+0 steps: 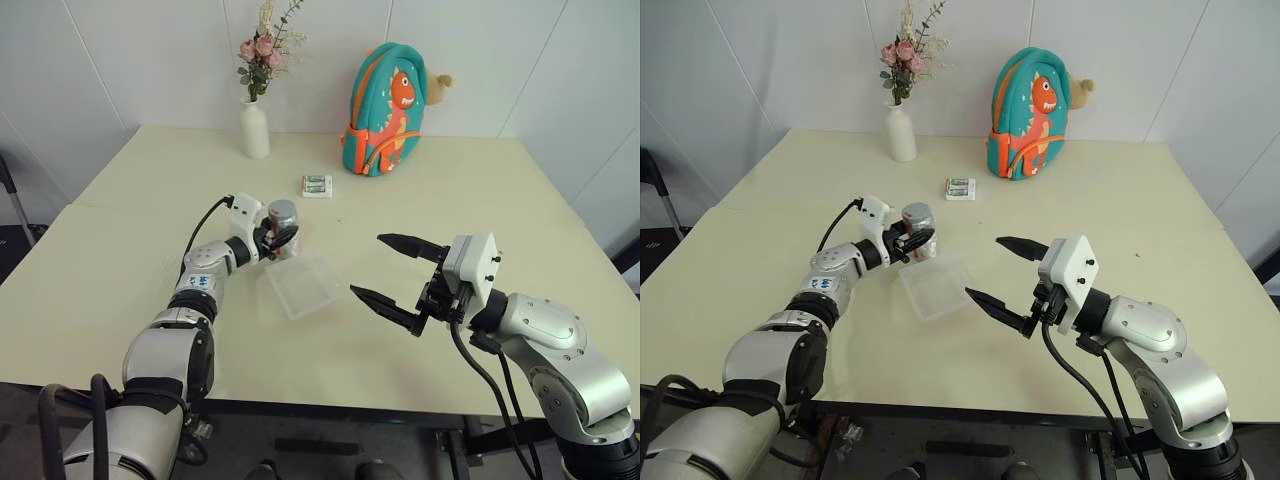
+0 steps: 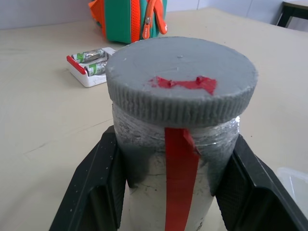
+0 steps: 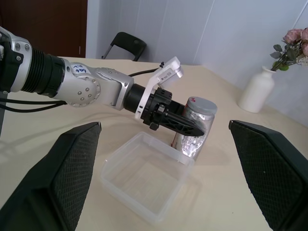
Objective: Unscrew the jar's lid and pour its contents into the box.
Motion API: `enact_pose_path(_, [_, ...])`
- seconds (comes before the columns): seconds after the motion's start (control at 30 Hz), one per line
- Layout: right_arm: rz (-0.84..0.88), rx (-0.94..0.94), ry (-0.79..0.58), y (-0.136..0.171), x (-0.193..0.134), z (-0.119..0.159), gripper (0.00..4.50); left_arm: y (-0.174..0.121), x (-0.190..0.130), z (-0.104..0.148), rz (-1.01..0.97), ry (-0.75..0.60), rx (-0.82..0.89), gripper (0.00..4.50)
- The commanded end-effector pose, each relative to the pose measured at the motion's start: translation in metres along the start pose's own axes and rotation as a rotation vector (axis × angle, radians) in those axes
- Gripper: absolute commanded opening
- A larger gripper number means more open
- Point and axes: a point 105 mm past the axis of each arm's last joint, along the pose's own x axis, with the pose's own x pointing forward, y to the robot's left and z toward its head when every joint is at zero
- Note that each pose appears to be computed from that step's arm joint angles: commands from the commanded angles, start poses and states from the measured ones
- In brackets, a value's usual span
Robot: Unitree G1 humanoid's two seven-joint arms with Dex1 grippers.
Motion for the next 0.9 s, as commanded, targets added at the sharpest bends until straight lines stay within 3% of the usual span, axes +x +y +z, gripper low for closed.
enact_pose_path(0.03, [-0.008,-0.033,-0.05,-0.002,0.0,0.015,4.5,0.021,-0.011,0.052,0.016,-0.129,0.095,2.06])
enact_pose_path(0.23, [0.037,0.002,-0.07,0.001,0.006,0.015,4.5,0.033,-0.056,0.106,-0.17,-0.168,0.305,2.06])
enact_pose_path(0.4, [0.063,0.029,-0.086,-0.003,0.012,0.018,4.5,0.003,-0.084,0.095,-0.417,-0.083,0.357,2.06])
enact_pose_path(0.53, [0.109,0.099,-0.121,0.004,0.028,0.031,4.5,-0.042,-0.099,0.088,-0.521,-0.081,0.286,2.06])
enact_pose_path(0.63, [0.15,0.15,-0.13,0.011,0.042,0.037,4.5,-0.073,-0.097,0.082,-0.549,-0.109,0.217,2.06])
enact_pose_path(0.9, [0.17,0.208,-0.069,0.016,0.068,0.032,4.5,-0.102,-0.083,0.078,-0.549,-0.132,0.15,2.06])
